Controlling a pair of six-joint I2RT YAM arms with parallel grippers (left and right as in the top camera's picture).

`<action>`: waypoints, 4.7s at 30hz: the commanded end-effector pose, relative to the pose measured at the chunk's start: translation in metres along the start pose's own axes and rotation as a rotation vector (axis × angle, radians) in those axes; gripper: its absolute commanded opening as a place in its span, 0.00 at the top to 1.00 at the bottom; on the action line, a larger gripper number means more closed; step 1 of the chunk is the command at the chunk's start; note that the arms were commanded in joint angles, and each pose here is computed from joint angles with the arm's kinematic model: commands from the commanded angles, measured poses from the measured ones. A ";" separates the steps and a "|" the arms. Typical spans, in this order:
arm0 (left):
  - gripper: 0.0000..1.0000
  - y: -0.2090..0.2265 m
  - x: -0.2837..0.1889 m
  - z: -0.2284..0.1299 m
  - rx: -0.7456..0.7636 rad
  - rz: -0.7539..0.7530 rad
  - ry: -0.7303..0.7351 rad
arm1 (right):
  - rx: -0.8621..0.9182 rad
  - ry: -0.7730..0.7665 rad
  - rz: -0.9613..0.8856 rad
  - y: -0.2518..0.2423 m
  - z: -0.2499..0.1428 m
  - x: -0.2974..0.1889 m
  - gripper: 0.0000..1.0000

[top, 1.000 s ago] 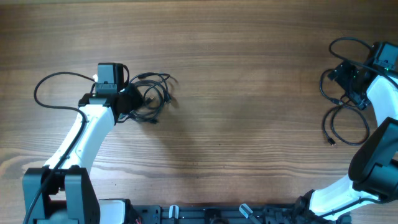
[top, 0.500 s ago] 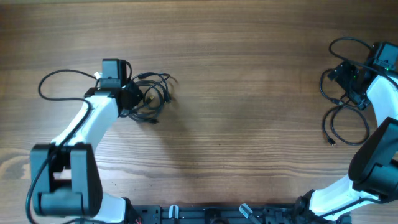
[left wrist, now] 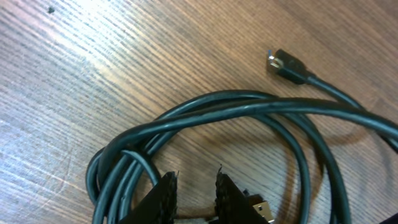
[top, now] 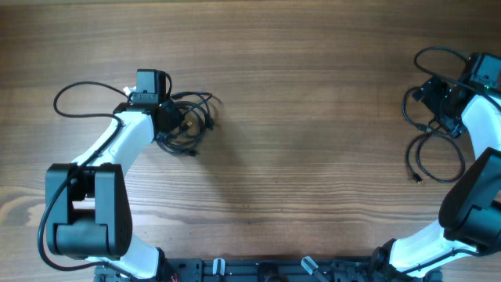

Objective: Untangle cables

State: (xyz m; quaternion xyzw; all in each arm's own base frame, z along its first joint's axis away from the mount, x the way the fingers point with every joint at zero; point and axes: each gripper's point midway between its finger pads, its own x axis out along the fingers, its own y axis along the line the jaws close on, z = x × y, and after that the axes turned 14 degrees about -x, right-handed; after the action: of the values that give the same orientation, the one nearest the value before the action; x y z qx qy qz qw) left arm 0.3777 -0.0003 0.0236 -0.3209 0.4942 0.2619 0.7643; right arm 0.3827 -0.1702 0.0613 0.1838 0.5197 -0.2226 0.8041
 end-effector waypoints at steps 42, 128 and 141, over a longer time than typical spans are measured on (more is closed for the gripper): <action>0.96 0.033 0.012 -0.034 -0.013 0.153 0.107 | 0.011 -0.025 0.013 0.003 0.008 -0.006 0.00; 0.96 -0.062 -0.079 -0.031 -0.452 -0.350 0.365 | -0.244 0.419 0.799 0.406 -0.339 -0.152 0.38; 0.96 -0.062 -0.079 -0.032 -0.470 -0.347 0.370 | 0.065 0.432 0.763 0.427 -0.335 -0.133 0.29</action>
State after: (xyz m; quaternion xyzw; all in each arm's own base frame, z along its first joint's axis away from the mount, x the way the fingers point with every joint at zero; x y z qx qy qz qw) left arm 0.3708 -0.0740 0.1002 -0.6052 0.4948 0.1663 0.6011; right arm 0.3128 0.3816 0.0979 0.3957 0.5575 0.1611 0.7118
